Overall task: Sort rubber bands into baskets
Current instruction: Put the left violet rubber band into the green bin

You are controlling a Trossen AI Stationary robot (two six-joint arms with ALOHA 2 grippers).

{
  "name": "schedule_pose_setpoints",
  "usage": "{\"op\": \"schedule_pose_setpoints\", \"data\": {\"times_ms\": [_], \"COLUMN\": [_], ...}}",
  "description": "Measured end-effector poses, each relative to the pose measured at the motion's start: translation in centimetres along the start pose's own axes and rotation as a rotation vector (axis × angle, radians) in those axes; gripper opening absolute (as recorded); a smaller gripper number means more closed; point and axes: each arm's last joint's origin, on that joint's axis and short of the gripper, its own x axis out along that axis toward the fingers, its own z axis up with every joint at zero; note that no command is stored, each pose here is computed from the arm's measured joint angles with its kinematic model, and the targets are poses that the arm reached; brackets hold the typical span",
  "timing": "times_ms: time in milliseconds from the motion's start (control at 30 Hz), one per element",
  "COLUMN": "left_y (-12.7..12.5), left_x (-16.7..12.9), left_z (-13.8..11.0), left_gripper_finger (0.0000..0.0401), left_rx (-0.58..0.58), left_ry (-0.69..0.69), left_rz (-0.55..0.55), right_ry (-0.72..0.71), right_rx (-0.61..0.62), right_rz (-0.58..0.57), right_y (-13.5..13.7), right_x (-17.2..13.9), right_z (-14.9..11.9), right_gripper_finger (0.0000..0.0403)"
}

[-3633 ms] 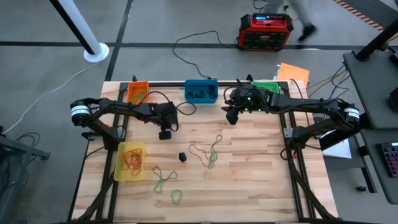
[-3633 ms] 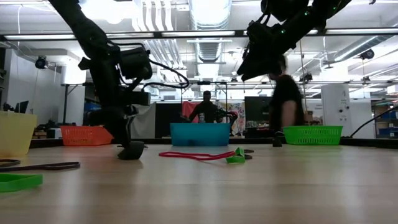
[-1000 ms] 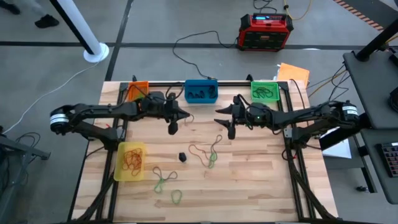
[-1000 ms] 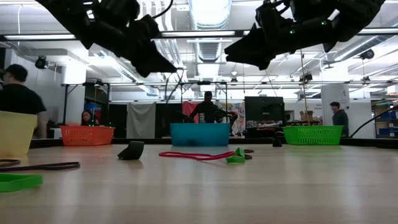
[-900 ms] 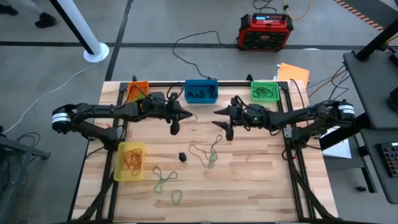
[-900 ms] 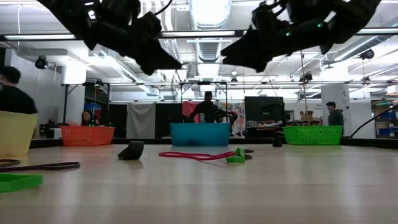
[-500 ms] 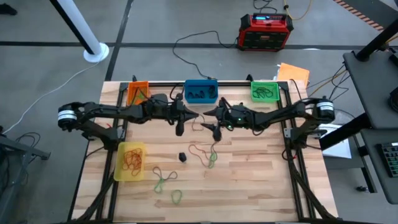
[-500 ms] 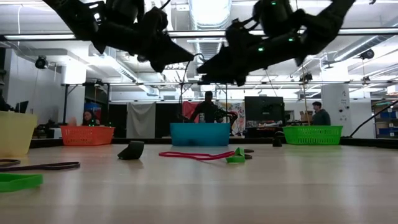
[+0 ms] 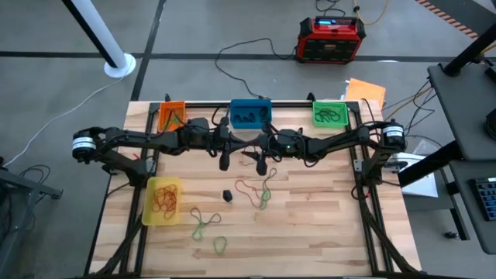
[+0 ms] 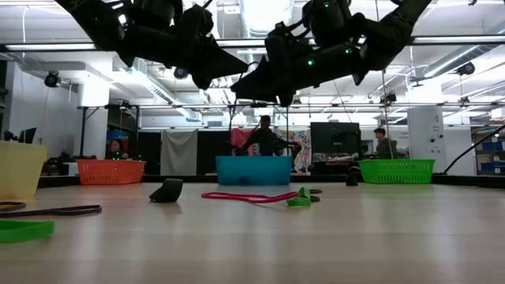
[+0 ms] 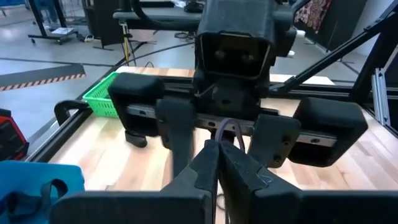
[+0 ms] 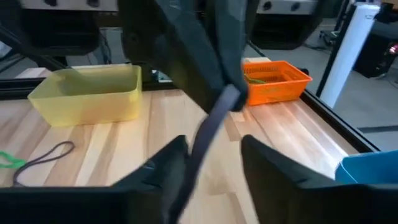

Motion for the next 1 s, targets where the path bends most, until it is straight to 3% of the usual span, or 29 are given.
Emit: {"op": "schedule_pose_setpoints", "data": {"times_ms": [200,333,500,633,700,833,933,1000], "left_y": [0.0,0.0,0.0,0.1,0.1,-0.1,-0.2,-0.3], "left_x": [0.0,0.0,-0.1,-0.4,-0.8,-1.9,-2.6,-3.0], "left_z": [0.1,0.1,-0.3,-0.3,-0.4,-0.1,0.1,0.3], "left_gripper_finger": [0.0001,0.0019,0.008,0.0136,0.0158,0.0191,0.0202,0.0205], "left_rx": [-0.01,-0.043,-0.057,-0.06,-0.057,-0.046,-0.051,-0.065], "left_ry": [-0.015,-0.011,0.032,0.056,0.09,0.143,0.157,0.163], "left_rz": [0.003,0.004,0.007,0.039,0.065,0.09,0.09,0.091], "right_ry": [-0.004,0.0,0.013,0.159,0.309,0.617,0.785,0.859], "right_rx": [-0.03,-0.029,-0.015,-0.014,-0.01,-0.052,-0.069,-0.042], "right_rz": [0.009,0.011,0.011,-0.007,-0.081,-0.381,-0.579,-0.649], "right_y": [0.0,0.0,0.0,-0.5,-1.5,-4.2,-6.6,-8.6], "right_x": [0.0,0.0,0.0,-0.8,-1.7,-4.1,-6.0,-7.1], "right_z": [0.2,0.1,0.0,-0.4,-0.2,1.1,2.5,3.4], "right_gripper_finger": [0.0024,0.0011,0.0009,0.0009,0.0009,0.0009,0.0009,0.0009]}}
